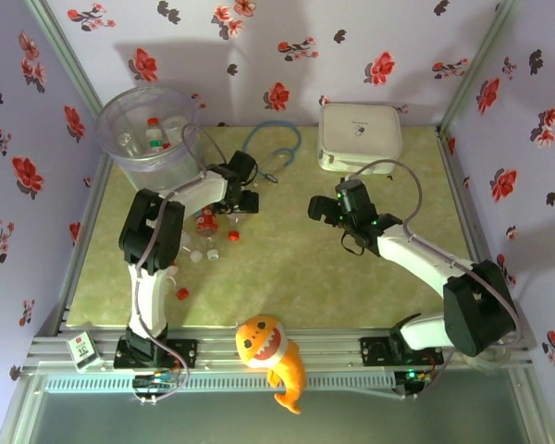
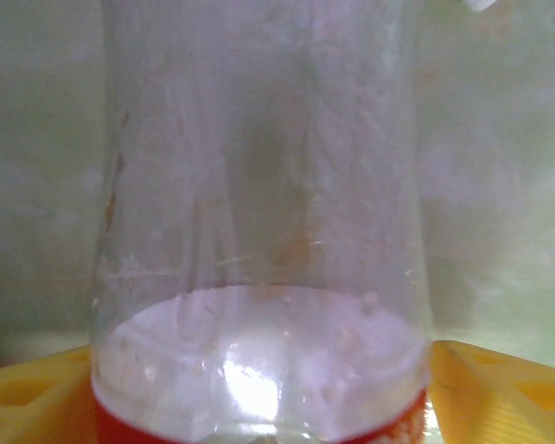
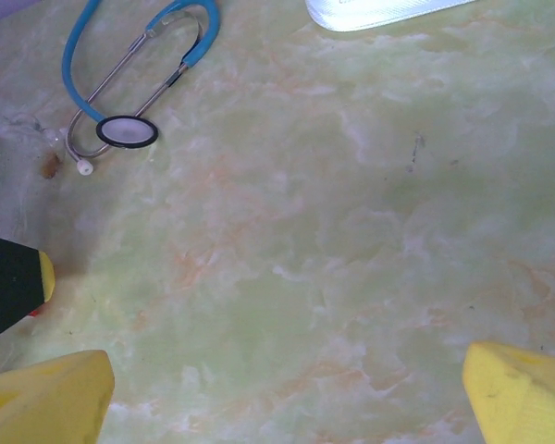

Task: Put the plastic bottles in the bin

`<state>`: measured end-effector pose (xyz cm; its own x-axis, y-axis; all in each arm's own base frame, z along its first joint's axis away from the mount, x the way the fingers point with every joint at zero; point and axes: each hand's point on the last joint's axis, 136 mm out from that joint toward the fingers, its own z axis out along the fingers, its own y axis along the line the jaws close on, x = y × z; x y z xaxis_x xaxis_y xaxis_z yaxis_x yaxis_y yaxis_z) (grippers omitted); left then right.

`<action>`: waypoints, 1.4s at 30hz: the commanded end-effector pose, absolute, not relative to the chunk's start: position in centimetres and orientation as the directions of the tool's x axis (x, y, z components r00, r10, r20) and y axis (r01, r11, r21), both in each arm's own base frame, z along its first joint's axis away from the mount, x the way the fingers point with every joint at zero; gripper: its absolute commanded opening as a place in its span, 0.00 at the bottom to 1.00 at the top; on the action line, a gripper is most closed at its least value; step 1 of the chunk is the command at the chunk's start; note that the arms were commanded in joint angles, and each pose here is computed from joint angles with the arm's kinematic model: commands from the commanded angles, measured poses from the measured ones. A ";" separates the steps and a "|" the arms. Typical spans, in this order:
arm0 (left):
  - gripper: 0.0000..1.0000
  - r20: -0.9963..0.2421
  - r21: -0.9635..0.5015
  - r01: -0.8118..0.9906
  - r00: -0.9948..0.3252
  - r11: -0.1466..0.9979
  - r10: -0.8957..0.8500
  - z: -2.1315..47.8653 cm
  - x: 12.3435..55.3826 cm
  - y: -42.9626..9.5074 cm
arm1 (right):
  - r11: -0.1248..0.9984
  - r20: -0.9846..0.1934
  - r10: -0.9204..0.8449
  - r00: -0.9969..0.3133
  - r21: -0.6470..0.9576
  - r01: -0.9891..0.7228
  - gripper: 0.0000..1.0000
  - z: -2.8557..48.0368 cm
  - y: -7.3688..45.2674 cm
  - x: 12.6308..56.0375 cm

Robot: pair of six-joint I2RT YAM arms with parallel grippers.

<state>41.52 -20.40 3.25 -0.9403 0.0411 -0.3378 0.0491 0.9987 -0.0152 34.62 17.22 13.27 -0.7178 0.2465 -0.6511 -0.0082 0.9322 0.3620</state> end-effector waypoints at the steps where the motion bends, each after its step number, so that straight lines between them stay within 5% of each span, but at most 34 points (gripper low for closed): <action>1: 0.76 -0.305 -0.009 0.045 -0.951 0.999 0.041 2.3 41.7 -20.1 | 0.936 -0.665 0.240 -0.707 0.351 -0.013 0.98 13.8 16.6 34.4; 12: 0.55 -0.403 -0.053 0.083 -0.914 0.995 0.055 8.4 41.6 -21.4 | 0.936 -0.666 0.243 -0.705 0.351 -0.009 0.97 13.7 16.3 34.4; 21: 0.47 -0.645 -0.153 0.194 -0.762 0.969 0.051 25.0 41.3 -21.8 | 0.935 -0.667 0.244 -0.704 0.353 -0.010 0.97 13.7 16.3 34.4; 29: 0.34 -0.826 -0.155 0.138 -0.562 0.978 -0.052 38.7 43.4 -13.4 | 0.934 -0.668 0.243 -0.703 0.357 -0.017 0.98 13.7 16.4 34.4; 42: 0.07 -0.885 -0.273 -0.103 -0.364 0.957 -0.292 38.4 52.7 -2.5 | 0.945 -0.682 0.217 -0.698 0.327 -0.026 0.98 14.6 15.7 33.7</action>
<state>50.59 -2.85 38.18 -0.4309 -0.2529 -0.8662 -0.1090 0.9675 -0.2282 34.01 16.58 14.51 -0.7008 0.2365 -0.6730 -0.0291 0.9332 0.3582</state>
